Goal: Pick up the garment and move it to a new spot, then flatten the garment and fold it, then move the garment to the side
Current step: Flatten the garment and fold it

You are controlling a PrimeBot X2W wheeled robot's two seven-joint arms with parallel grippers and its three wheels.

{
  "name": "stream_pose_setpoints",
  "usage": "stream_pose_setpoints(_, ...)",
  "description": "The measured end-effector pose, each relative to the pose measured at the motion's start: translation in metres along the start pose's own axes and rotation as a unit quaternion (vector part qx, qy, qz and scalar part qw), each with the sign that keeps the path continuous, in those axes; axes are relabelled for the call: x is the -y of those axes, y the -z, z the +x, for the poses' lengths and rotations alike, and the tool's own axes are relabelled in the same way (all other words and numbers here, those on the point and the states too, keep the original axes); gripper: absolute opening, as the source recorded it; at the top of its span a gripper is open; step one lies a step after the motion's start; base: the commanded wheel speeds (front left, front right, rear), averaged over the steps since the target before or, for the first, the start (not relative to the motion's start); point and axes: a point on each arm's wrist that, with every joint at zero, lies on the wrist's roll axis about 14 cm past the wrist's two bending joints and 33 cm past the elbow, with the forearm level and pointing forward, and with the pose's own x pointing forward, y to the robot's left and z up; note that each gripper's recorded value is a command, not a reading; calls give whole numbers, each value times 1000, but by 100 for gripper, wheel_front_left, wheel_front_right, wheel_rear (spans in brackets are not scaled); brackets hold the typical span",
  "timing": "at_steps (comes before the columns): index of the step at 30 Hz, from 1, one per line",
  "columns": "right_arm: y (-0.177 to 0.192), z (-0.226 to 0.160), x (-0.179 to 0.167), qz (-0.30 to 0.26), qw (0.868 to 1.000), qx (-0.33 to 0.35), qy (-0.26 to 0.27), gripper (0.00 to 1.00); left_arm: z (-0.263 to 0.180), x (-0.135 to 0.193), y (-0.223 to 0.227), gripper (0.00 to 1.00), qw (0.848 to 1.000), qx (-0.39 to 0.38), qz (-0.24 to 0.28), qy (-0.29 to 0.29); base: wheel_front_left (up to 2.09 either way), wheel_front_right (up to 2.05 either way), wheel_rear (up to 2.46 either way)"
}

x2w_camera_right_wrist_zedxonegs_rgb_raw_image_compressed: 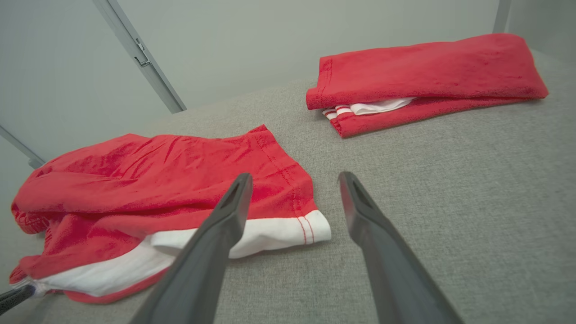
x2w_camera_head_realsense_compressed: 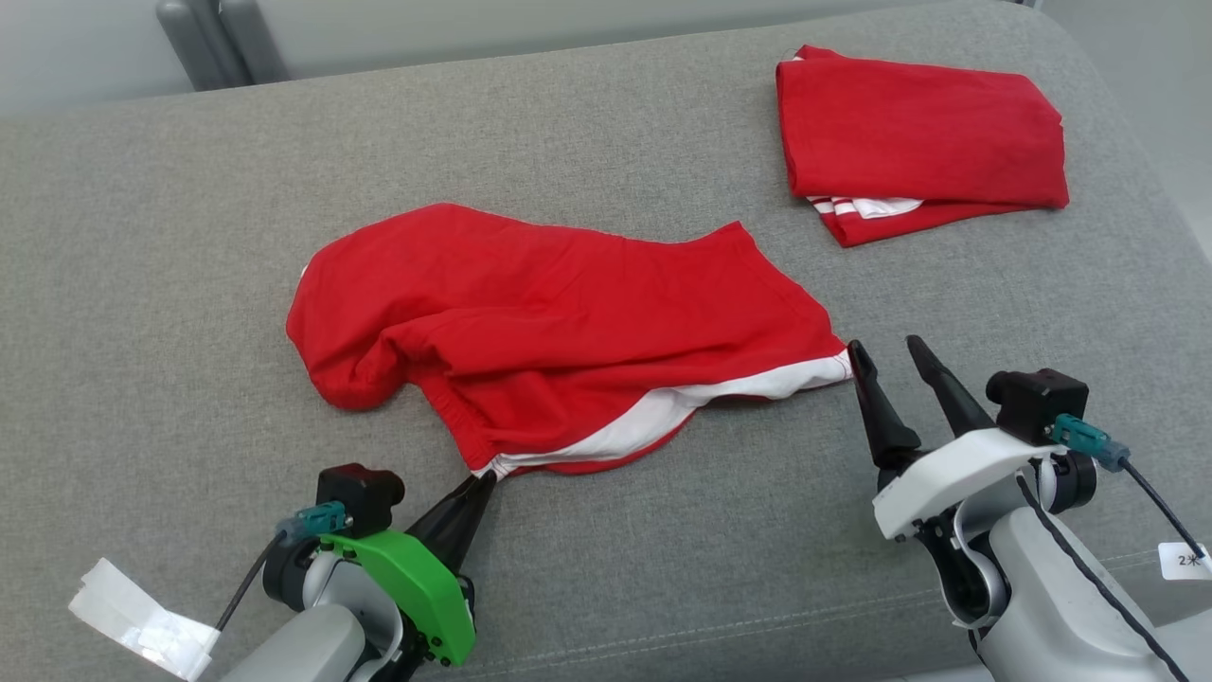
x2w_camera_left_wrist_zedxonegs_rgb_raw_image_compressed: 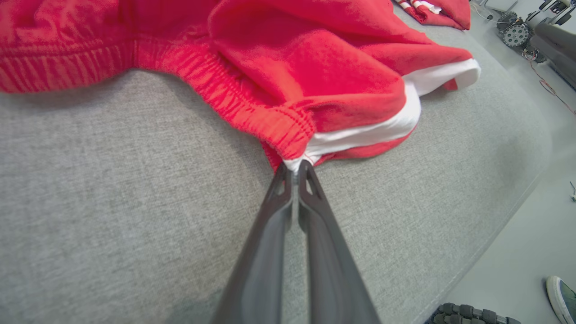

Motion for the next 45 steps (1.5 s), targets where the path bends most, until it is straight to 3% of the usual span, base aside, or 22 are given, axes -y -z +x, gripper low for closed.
stream_pose_setpoints(11, 34, 2, 3, -21, 998, -63, -8, 100, -6, -8, -20, 0, 999, 31, 6, -7, 0, 0, 0)
stream_pose_setpoints(21, 53, 13, -7, -5, 994, -103, -20, 100, -20, -20, -26, 0, 999, 45, 5, -28, 0, 0, 0)
stream_pose_setpoints(33, 75, 14, 3, 9, 988, -156, 5, 100, -27, -27, -31, 0, 998, 53, 5, -39, 0, 0, 0)
stream_pose_setpoints(34, 75, 15, 3, 10, 987, -157, 5, 92, -27, -27, -31, 0, 998, 54, 5, -39, 0, 0, 0)
stream_pose_setpoints(37, 76, 16, 3, 13, 987, -162, 6, 0, -27, -28, -32, 0, 998, 55, 6, -39, 0, 0, 0)
stream_pose_setpoints(45, 69, 21, -4, 25, 989, -147, 1, 0, -28, -25, -41, 0, 997, 67, 9, -33, 0, 0, 0)
